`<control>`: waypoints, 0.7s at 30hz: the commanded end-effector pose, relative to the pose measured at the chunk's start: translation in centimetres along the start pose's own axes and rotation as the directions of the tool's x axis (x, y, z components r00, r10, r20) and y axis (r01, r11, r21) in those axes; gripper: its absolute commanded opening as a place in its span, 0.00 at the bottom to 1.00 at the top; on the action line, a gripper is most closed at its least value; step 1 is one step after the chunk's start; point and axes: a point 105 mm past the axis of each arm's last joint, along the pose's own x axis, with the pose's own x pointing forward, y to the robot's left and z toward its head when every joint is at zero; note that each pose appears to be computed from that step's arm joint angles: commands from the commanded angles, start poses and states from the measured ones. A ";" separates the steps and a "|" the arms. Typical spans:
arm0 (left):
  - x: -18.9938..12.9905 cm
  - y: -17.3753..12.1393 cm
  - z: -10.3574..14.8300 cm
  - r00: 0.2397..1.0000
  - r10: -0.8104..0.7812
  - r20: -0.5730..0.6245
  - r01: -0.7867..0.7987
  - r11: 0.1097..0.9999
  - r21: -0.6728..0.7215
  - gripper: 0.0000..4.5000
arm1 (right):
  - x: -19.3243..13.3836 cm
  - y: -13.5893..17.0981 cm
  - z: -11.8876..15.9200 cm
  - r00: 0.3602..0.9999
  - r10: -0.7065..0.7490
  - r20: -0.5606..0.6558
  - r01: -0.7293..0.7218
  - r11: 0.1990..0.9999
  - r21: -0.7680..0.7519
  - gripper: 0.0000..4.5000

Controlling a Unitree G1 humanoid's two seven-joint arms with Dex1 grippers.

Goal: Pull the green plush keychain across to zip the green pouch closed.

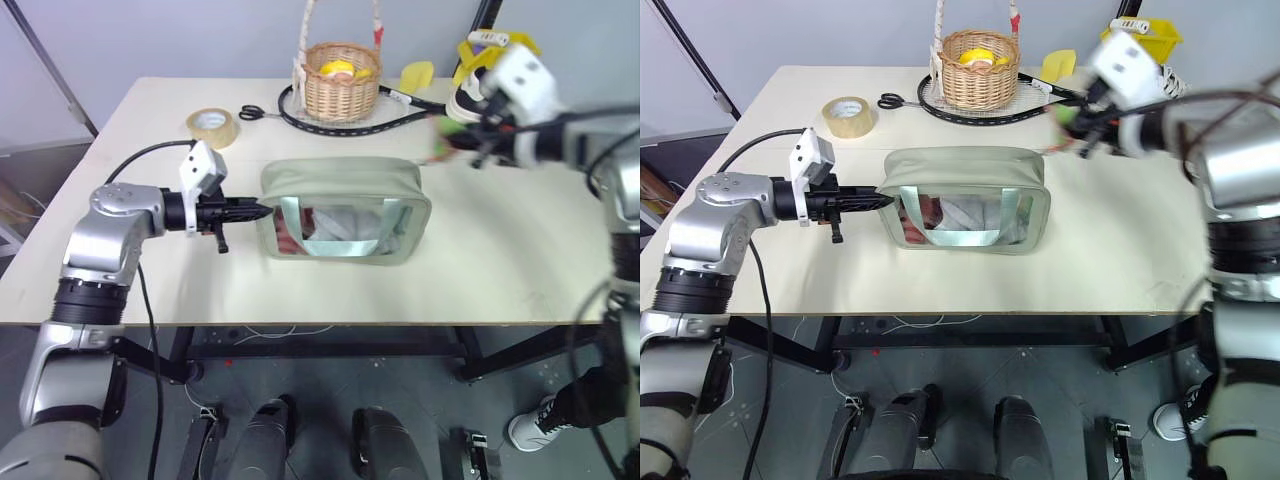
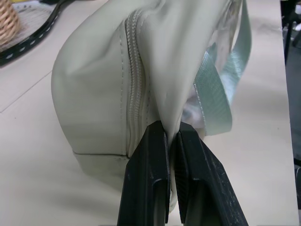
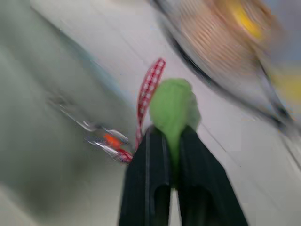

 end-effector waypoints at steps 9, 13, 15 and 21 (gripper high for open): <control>-1.1 0.2 0.7 0.999 0.046 0.015 -0.045 0.999 -0.005 0.00 | 1.3 6.6 -6.3 0.984 0.111 -0.141 -0.118 0.992 -0.038 0.01; -1.0 0.0 0.8 0.999 0.047 0.020 -0.047 0.999 -0.007 0.00 | 3.2 11.5 -8.1 0.967 0.193 -0.164 -0.193 0.981 0.015 0.01; -1.0 0.0 0.9 0.999 0.047 0.022 -0.047 0.999 -0.007 0.00 | 3.5 11.9 -8.4 0.968 0.190 -0.166 -0.187 0.982 0.034 0.01; -0.9 -0.1 1.2 0.998 0.047 0.028 -0.047 0.999 -0.008 0.00 | 3.3 9.1 -8.6 0.979 0.101 -0.176 -0.092 0.994 0.058 0.01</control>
